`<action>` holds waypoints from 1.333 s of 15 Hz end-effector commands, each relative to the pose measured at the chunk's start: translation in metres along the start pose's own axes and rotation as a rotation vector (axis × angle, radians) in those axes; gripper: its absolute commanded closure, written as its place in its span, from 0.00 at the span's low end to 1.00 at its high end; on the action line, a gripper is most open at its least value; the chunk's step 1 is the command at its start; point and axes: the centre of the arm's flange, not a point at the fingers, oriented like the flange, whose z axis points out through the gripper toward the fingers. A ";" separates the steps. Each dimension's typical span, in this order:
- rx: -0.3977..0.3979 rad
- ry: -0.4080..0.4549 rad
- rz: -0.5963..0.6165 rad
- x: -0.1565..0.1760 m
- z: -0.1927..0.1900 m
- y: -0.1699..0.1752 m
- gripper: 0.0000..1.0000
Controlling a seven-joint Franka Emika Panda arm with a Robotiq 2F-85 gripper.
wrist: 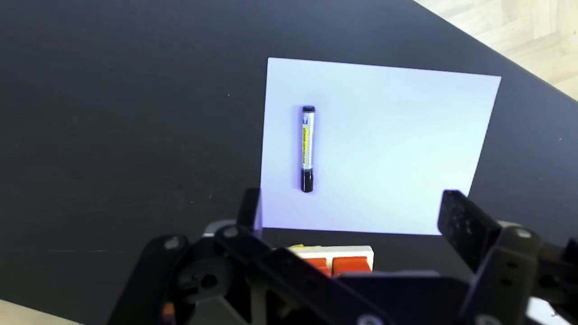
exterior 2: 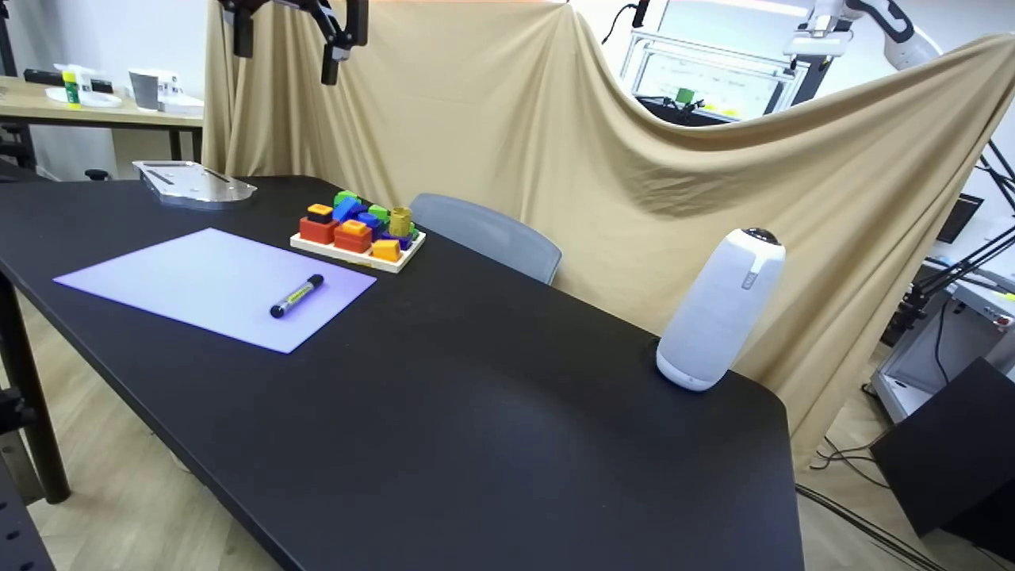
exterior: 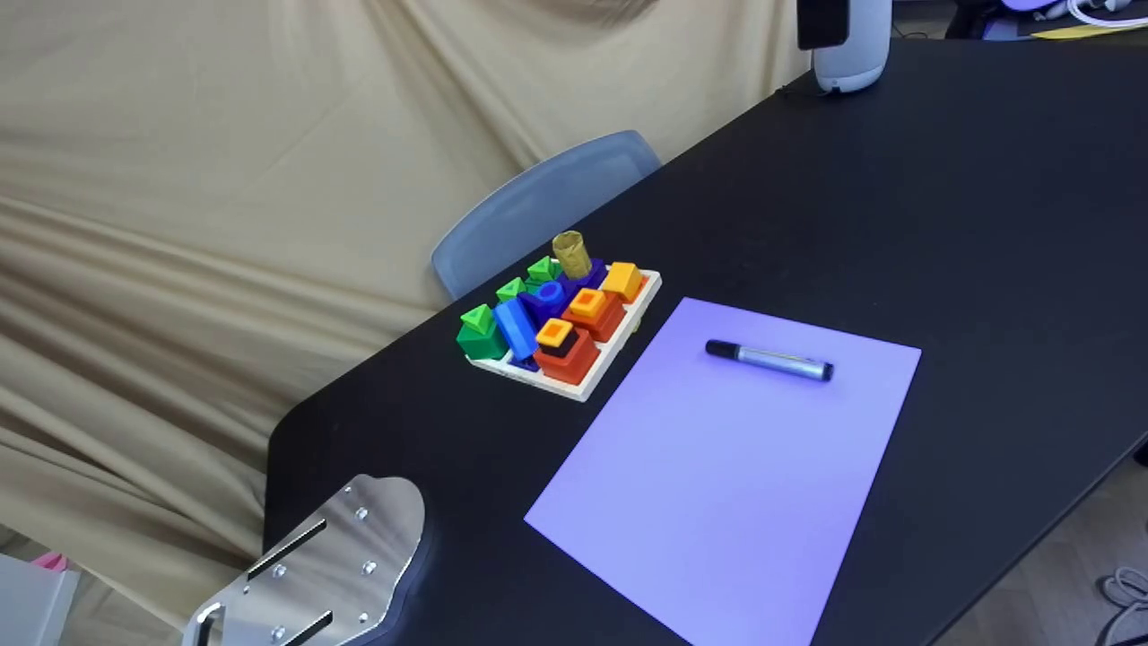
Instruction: Move the marker from the purple mat to the table
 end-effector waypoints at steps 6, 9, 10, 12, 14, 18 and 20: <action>-0.027 0.099 -0.115 0.019 0.063 -0.011 0.00; -0.016 0.097 -0.163 0.024 0.100 -0.013 0.00; -0.010 0.090 -0.169 0.025 0.112 -0.012 0.00; 0.003 0.066 -0.177 0.025 0.133 -0.008 0.00; 0.013 0.037 -0.182 0.024 0.154 -0.005 0.00; 0.027 -0.016 -0.192 0.024 0.191 -0.004 0.00; -0.003 -0.019 -0.204 0.026 0.205 -0.006 0.00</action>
